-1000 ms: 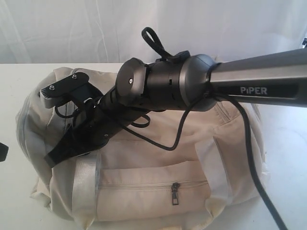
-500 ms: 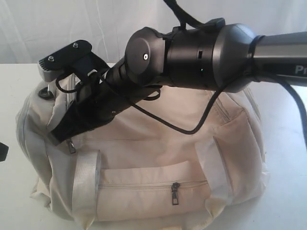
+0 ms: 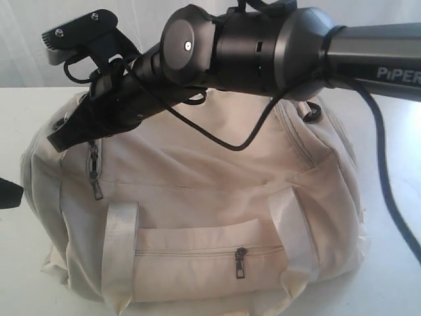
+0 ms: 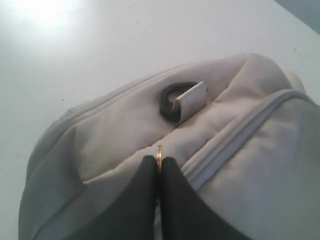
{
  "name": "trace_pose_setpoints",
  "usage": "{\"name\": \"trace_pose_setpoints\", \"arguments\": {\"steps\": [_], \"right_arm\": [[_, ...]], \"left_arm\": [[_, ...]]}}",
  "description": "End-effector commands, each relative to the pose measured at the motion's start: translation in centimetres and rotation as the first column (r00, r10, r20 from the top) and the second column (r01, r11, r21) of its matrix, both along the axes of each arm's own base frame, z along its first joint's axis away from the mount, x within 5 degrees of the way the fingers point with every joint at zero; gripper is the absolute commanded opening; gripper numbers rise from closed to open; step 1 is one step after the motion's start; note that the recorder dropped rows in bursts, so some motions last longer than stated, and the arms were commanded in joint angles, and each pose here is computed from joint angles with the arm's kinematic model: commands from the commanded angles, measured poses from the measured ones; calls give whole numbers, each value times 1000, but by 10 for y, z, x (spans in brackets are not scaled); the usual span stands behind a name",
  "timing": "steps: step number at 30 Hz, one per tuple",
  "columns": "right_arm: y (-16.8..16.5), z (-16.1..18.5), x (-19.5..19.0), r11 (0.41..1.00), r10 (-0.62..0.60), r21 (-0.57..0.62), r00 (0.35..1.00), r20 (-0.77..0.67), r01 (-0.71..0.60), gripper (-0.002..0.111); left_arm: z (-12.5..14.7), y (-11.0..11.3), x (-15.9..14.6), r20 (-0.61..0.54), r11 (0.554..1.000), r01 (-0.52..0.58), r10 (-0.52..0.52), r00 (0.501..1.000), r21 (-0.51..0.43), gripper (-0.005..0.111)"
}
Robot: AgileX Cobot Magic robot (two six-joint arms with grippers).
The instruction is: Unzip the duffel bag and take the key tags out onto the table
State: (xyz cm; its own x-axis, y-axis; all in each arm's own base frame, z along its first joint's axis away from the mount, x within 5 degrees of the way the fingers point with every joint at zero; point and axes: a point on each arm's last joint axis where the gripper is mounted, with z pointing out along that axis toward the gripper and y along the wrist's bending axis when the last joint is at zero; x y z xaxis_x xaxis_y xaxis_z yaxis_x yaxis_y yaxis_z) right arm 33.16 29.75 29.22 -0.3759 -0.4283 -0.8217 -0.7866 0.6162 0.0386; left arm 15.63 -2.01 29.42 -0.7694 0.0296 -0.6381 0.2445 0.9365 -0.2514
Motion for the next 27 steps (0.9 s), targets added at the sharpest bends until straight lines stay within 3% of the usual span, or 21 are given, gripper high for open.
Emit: {"name": "trace_pose_setpoints", "arguments": {"steps": [1, 6, 14, 24, 27], "right_arm": [[0, 8, 17, 1000, -19, 13, 999, 29, 19, 0], [0, 8, 33, 1000, -26, 12, 999, 34, 26, 0], [-4, 11, 55, 1000, -31, 6, 998, 49, 31, 0], [-3, 6, 78, 1000, -25, -2, 998, 60, 26, 0], [-1, 9, 84, 1000, -13, -6, 997, 75, 14, 0]], "left_arm": [[-1, 2, 10, 66, 1000, -14, 13, 998, 11, 61], [-1, 5, 29, 165, 999, -45, 45, 985, -4, 61], [-11, -4, 58, 219, 991, 53, -24, 975, -124, 61], [-31, -2, 76, 145, 986, 22, 3, 989, -166, 61], [-36, -1, 80, 127, 986, 13, 9, 992, -165, 55]]}}
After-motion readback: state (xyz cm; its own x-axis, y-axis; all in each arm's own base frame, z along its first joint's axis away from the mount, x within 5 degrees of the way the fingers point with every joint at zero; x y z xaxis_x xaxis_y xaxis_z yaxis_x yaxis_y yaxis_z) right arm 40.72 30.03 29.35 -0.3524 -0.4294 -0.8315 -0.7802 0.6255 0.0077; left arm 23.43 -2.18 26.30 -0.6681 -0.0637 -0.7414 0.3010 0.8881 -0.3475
